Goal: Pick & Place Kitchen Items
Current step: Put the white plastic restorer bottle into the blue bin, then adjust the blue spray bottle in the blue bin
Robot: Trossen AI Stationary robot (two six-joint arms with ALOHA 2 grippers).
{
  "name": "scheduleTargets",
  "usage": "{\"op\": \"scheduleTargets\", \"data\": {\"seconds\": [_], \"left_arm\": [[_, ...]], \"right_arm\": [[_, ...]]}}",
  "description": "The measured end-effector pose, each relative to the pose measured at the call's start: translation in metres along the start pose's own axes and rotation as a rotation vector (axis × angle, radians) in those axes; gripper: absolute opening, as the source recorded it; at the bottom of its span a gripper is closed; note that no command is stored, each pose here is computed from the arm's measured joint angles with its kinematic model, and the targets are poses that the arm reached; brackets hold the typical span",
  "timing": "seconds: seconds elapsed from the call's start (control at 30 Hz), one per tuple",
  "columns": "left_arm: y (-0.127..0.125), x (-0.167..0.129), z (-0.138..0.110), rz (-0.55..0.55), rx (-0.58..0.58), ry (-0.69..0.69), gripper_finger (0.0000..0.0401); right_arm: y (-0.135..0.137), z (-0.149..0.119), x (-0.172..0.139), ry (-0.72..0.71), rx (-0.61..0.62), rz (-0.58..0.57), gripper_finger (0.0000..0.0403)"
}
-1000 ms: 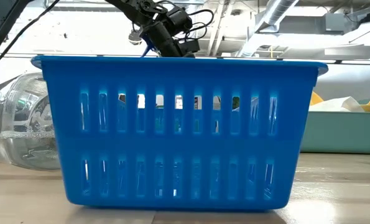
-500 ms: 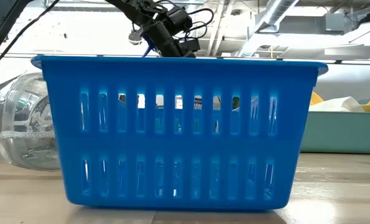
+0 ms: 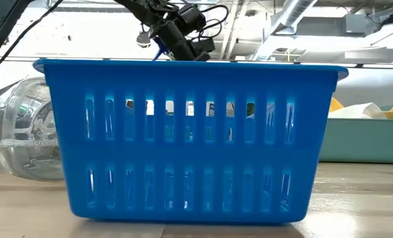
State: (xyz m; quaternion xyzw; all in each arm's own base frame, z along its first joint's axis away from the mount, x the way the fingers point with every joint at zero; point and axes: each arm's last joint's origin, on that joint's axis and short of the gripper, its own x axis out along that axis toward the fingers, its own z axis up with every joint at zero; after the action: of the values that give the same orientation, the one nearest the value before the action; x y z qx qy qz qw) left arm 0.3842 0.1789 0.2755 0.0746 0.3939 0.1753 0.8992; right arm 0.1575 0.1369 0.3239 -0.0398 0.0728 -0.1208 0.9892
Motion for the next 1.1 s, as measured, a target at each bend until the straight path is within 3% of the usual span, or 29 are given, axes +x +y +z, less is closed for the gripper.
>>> {"op": "scheduleTargets", "data": {"seconds": [1.1], "left_arm": [[-0.0069,-0.0006,-0.0025,-0.080,0.007,0.023,0.0195]], "right_arm": [[0.0003,0.0000,0.0000,0.001,0.001,0.010,0.0336]]}}
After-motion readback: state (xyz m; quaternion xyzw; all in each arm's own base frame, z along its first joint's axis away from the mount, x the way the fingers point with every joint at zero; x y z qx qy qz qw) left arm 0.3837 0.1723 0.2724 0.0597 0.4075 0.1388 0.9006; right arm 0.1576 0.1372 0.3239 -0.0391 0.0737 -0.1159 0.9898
